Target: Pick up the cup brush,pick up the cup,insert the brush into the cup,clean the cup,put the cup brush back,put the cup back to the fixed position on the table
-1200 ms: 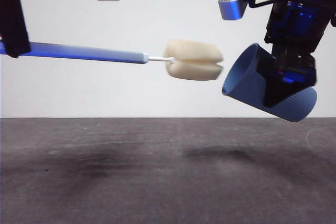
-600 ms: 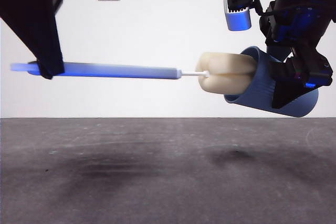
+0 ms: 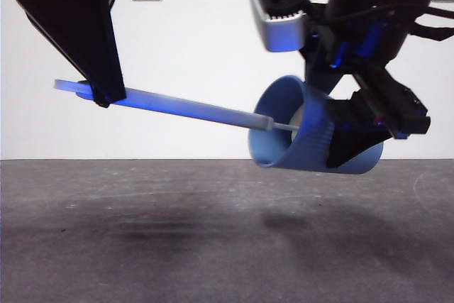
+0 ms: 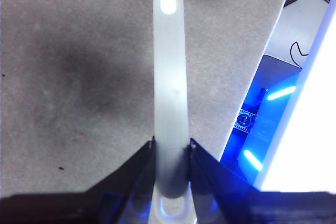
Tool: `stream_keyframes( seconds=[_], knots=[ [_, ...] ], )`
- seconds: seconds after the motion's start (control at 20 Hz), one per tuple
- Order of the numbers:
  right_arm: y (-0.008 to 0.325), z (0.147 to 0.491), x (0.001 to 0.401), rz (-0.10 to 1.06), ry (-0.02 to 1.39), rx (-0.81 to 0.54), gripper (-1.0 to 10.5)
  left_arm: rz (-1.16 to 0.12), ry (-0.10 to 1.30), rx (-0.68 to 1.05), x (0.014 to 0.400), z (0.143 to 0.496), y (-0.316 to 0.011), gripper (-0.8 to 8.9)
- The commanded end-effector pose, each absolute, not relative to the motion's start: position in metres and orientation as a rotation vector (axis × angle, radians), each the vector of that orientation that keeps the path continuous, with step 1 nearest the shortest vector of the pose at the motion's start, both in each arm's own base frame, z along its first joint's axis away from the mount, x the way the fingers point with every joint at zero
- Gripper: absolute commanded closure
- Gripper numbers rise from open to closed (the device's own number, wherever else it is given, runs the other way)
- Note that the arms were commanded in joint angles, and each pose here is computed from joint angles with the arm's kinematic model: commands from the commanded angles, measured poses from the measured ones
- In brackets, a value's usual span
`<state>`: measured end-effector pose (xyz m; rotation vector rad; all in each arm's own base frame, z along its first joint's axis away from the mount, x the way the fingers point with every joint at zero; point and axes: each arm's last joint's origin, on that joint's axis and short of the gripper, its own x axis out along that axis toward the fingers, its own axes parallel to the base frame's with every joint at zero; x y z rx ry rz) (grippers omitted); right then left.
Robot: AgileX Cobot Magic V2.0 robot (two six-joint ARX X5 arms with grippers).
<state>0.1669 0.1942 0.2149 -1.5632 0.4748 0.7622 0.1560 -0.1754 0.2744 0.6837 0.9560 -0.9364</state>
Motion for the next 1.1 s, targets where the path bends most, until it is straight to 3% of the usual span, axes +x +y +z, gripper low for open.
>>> stream_keyframes(
  seconds=[0.05,0.3,0.6,0.85,1.1],
  knots=[
    [0.202,0.213,0.163,0.791,0.440,-1.571,9.6,-0.952,0.937,0.664,0.156,0.275,-0.179,8.22],
    [0.197,0.214,0.169,0.671,0.479,-1.608,9.6,-0.877,1.017,0.714,0.153,0.272,-0.171,8.22],
    [0.192,0.214,0.174,0.651,0.506,-1.593,9.6,-0.794,1.104,0.768,0.138,0.279,-0.152,8.22],
    [0.193,0.214,0.174,0.656,0.497,-1.586,9.6,-0.818,1.086,0.743,0.137,0.280,-0.153,8.22],
    [0.196,0.214,0.171,0.682,0.476,-1.578,9.6,-0.885,1.038,0.684,0.153,0.269,-0.175,8.22]
  ],
)
